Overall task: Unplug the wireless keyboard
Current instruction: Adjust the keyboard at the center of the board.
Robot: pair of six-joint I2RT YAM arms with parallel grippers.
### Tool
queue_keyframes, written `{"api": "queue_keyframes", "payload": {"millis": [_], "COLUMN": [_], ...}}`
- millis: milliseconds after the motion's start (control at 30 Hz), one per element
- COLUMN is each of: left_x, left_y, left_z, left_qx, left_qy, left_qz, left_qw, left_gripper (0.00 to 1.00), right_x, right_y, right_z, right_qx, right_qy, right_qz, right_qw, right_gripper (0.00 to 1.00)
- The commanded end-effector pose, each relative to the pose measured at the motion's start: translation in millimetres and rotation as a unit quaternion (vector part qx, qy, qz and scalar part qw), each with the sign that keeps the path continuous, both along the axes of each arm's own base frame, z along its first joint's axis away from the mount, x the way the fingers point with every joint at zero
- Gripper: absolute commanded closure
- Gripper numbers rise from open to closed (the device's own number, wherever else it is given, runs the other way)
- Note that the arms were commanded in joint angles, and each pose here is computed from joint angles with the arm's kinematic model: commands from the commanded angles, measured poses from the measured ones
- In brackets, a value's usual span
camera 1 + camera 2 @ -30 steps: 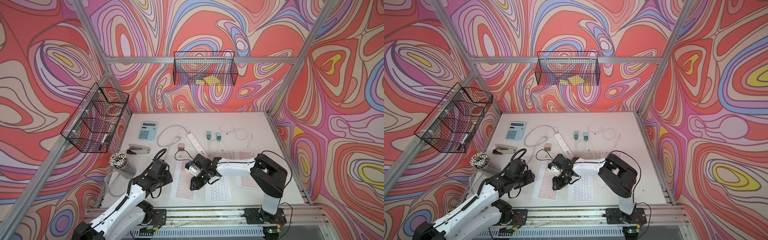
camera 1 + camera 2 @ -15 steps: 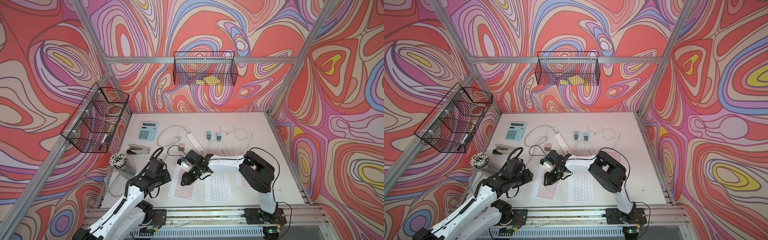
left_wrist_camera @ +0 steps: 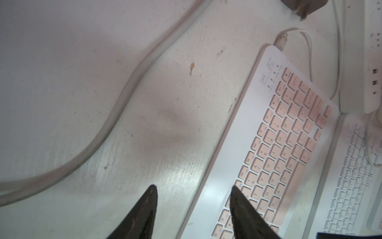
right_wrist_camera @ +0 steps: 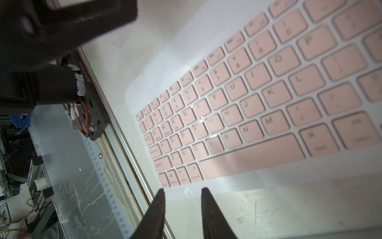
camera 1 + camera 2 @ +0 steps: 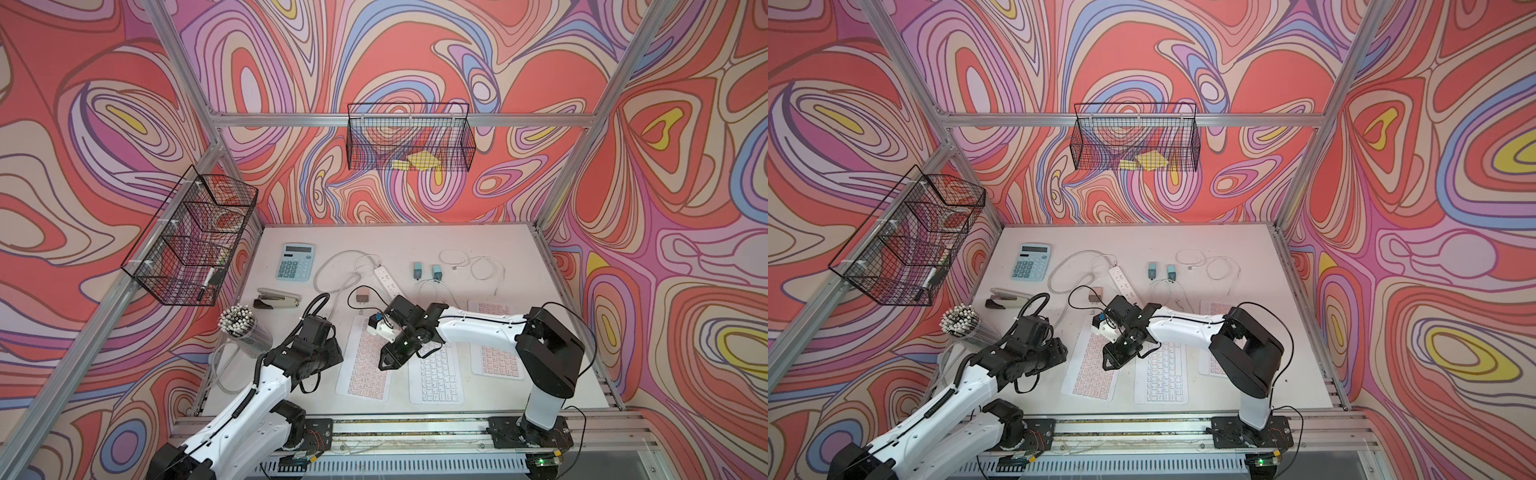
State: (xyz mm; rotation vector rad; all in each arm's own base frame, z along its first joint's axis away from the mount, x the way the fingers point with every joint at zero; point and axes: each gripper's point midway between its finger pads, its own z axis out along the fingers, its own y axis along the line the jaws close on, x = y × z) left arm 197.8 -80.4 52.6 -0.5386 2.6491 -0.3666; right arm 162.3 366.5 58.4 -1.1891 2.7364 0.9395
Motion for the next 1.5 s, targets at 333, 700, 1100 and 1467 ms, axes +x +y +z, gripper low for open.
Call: {"api": "queue_keyframes", "payload": {"millis": [333, 700, 1100, 1467], "left_x": [10, 18, 18, 29], "left_y": [-1, 0, 7, 3], "left_z": [8, 14, 19, 20], "left_qx": [-0.011, -0.023, -0.018, -0.017], "left_qy": [-0.022, -0.034, -0.046, -0.042], "left_qz": [0.000, 0.000, 0.015, 0.014], "left_qw": [1.000, 0.999, 0.999, 0.999], "left_gripper": [0.42, 0.41, 0.41, 0.41], "right_x": [-15, -25, 40, 154], "right_y": [-16, 37, 63, 7], "right_z": [-43, -46, 9, 12], "right_qx": [-0.050, -0.011, 0.057, 0.005], "right_qy": [0.050, 0.084, 0.017, -0.078], "right_qz": [0.003, 0.031, 0.007, -0.106], "right_qw": [0.997, 0.996, 0.998, 0.991], "right_gripper": [0.67, 0.68, 0.67, 0.65]}}
